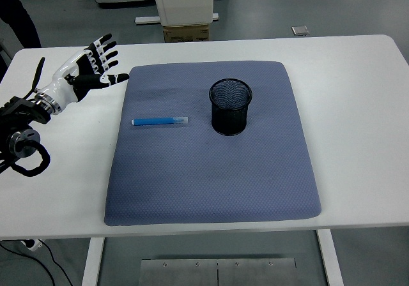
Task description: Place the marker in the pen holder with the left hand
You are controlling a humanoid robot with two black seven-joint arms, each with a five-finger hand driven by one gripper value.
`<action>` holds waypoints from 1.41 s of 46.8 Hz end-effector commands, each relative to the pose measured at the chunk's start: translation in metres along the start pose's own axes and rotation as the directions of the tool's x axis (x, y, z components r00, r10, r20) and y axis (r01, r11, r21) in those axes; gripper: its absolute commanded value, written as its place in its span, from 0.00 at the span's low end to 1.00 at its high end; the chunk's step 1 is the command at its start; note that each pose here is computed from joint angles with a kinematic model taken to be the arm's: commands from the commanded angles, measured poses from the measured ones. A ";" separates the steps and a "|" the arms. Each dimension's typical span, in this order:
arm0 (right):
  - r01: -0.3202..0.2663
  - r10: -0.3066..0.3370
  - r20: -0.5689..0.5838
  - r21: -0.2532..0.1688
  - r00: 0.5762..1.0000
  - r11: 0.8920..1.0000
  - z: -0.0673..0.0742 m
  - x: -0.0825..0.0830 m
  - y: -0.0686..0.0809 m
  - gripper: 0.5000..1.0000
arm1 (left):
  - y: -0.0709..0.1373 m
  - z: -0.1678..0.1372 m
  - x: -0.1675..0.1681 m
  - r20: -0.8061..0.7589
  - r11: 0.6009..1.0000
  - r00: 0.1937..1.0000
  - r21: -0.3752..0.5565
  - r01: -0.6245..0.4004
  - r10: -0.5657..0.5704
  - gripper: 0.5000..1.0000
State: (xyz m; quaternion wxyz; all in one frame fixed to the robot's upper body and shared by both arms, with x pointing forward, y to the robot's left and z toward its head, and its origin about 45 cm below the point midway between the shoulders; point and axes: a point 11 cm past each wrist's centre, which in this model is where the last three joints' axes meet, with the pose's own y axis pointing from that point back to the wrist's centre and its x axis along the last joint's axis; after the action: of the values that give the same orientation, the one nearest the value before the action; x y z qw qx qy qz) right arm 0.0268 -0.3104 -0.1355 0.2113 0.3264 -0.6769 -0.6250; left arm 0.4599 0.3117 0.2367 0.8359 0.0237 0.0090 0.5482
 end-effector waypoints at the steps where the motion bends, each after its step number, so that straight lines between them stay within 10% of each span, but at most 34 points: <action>1: 0.000 0.000 0.000 0.000 1.000 1.000 0.000 0.000 0.000 1.00 | -0.009 0.011 -0.008 0.028 0.999 0.999 -0.016 0.033 -0.033 1.00; 40: -0.001 0.001 0.001 -0.001 1.000 1.000 0.001 0.001 0.000 1.00 | -0.049 0.067 -0.060 0.490 0.932 0.793 0.195 0.306 -0.362 1.00; 66: 0.000 0.000 0.000 0.000 1.000 1.000 0.000 0.000 0.000 1.00 | -0.045 0.040 -0.080 0.577 0.825 0.593 0.450 0.342 -0.561 1.00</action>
State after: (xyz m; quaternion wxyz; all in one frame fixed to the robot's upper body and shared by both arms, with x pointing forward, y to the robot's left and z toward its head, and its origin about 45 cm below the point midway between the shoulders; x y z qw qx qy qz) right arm 0.0262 -0.3104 -0.1355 0.2114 0.3260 -0.6768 -0.6252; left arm 0.4728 0.2195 0.2769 0.8773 0.3354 -0.2098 0.2715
